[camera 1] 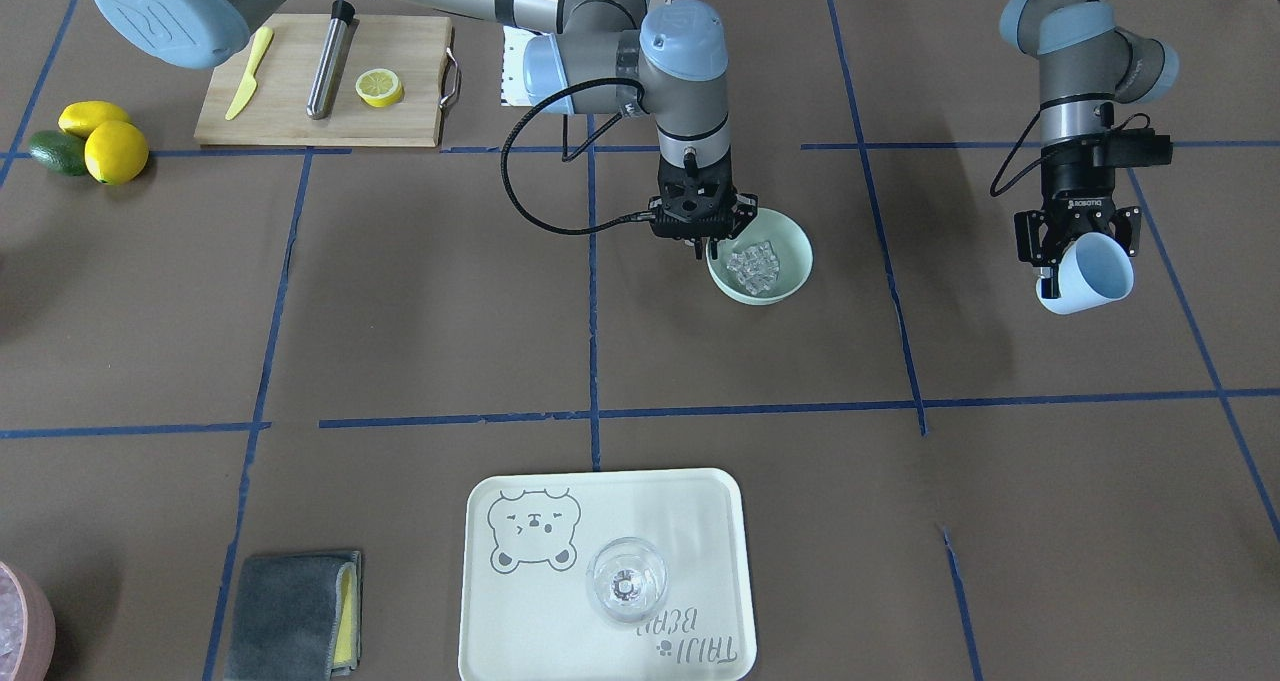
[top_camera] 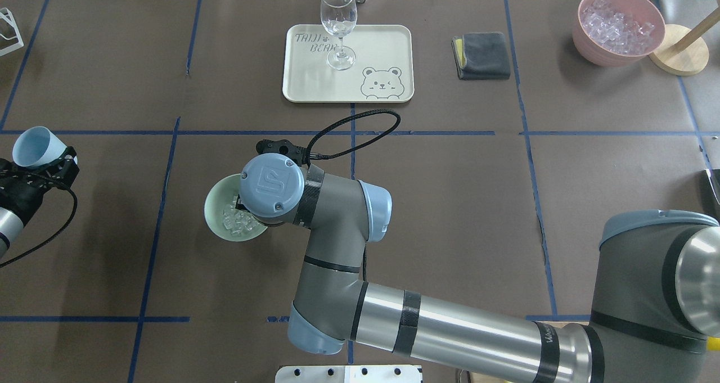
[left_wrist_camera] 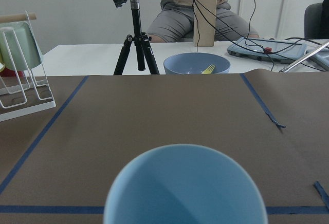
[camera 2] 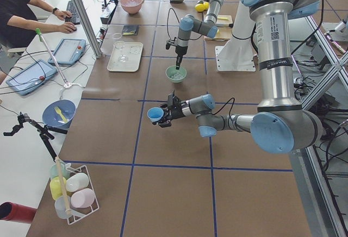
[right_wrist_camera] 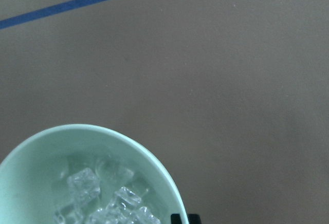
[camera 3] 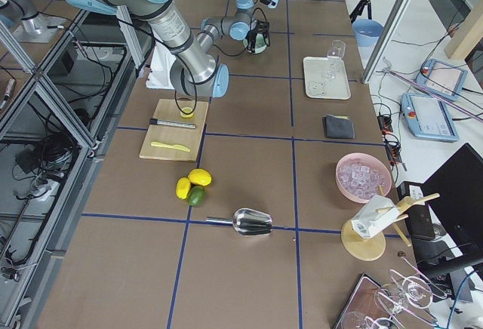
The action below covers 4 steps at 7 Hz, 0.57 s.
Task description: Pour ice into bowl
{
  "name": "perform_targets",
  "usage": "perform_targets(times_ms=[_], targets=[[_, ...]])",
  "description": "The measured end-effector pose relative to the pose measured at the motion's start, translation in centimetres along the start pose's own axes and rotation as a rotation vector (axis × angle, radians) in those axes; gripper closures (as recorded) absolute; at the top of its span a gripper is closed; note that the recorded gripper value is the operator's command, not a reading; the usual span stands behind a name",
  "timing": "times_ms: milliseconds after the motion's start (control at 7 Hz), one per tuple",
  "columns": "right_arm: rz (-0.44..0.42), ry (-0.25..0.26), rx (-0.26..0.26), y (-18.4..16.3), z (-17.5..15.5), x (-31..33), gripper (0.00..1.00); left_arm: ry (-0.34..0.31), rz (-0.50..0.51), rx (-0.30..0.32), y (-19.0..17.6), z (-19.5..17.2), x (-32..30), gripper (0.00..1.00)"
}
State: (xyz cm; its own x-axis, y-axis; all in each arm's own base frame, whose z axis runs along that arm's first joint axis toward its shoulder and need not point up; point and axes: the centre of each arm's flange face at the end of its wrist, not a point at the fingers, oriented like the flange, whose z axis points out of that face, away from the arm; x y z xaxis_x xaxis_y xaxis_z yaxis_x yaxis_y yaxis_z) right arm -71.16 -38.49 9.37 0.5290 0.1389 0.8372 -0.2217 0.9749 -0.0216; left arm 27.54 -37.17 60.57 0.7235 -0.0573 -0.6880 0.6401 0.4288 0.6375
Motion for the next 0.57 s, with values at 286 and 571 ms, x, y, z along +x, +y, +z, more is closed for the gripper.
perform_targets(times_ms=[286,571], targets=[[0.022,-0.059,-0.025,-2.9,-4.3,-0.1,1.00,-0.036,-0.016,0.055,1.6,0.8,-0.2,1.00],[0.057,-0.087,-0.054,-8.1,-10.4,6.5,1.00,-0.026,-0.029,0.086,4.2,-0.4,1.0,1.00]])
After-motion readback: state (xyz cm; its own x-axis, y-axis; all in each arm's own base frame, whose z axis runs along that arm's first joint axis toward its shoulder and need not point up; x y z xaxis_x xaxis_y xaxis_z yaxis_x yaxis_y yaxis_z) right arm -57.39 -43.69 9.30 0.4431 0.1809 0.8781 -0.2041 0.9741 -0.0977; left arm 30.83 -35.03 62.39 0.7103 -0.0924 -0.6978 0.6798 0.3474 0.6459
